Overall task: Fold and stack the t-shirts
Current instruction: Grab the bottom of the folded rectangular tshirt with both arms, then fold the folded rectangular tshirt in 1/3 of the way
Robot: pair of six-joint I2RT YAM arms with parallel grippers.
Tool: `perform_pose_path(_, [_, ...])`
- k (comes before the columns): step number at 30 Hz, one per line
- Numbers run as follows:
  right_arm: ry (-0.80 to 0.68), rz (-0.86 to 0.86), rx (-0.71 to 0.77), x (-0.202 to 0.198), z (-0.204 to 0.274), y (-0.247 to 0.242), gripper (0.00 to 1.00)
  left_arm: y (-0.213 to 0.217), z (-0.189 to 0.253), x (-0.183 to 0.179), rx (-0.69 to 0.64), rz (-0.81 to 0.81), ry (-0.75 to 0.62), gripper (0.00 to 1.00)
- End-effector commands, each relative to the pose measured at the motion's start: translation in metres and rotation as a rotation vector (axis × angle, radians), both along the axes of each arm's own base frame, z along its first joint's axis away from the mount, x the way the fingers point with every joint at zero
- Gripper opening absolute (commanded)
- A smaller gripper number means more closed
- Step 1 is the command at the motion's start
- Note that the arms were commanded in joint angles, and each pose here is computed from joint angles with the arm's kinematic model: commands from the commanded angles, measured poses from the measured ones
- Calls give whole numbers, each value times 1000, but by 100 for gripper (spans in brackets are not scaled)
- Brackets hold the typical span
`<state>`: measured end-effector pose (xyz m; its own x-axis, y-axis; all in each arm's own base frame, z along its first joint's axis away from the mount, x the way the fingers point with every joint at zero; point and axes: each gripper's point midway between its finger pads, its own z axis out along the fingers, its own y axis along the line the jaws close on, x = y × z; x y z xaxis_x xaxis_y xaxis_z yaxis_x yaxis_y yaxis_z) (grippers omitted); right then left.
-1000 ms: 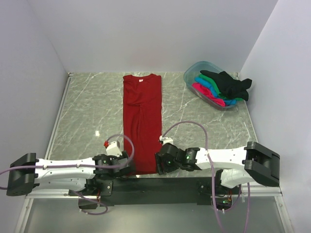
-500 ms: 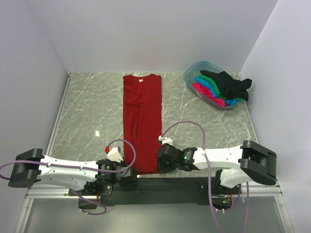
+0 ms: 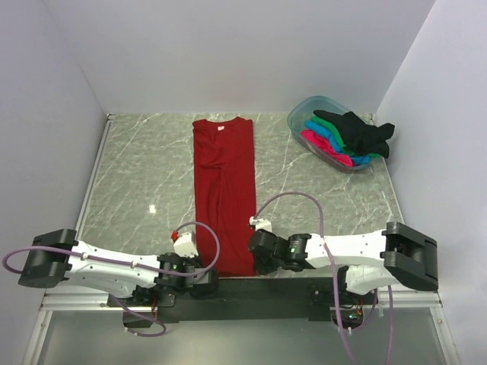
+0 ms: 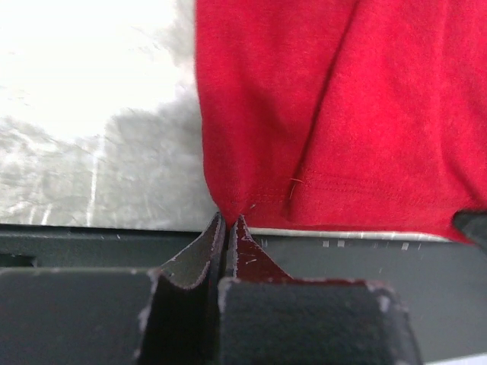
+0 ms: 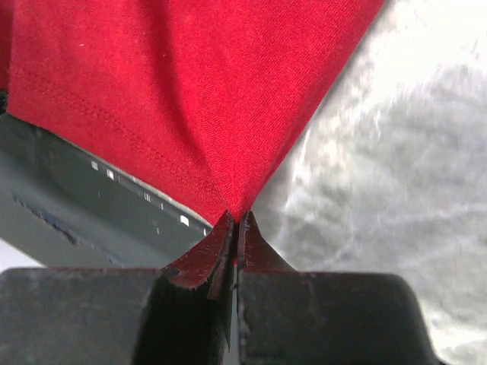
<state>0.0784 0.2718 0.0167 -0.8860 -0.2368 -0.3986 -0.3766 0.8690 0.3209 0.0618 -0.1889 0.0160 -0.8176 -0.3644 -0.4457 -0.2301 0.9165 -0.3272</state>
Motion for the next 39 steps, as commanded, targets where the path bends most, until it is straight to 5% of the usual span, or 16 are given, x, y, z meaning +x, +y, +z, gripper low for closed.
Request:
perform_pose_path(1, [5,20,-25,-13,6,-14,0,-7,1,-13,24,-111,5,0])
perform_pose_path(8, [17,32,38,-31,21,-18,0,-31,21,-31,-52,-148,16,0])
perform_pose_path(14, [-92,-6,42,-7,46,-11,0,-59,53,-18,-189,-107,-75,0])
perform_pose_path(25, [-282,-52,41,93,88,-1,0,-39,114,71,-355,13,-363,0])
perform_pose_path(39, [-333,-79,7,186,100,10,0,-17,119,178,-114,50,-476,0])
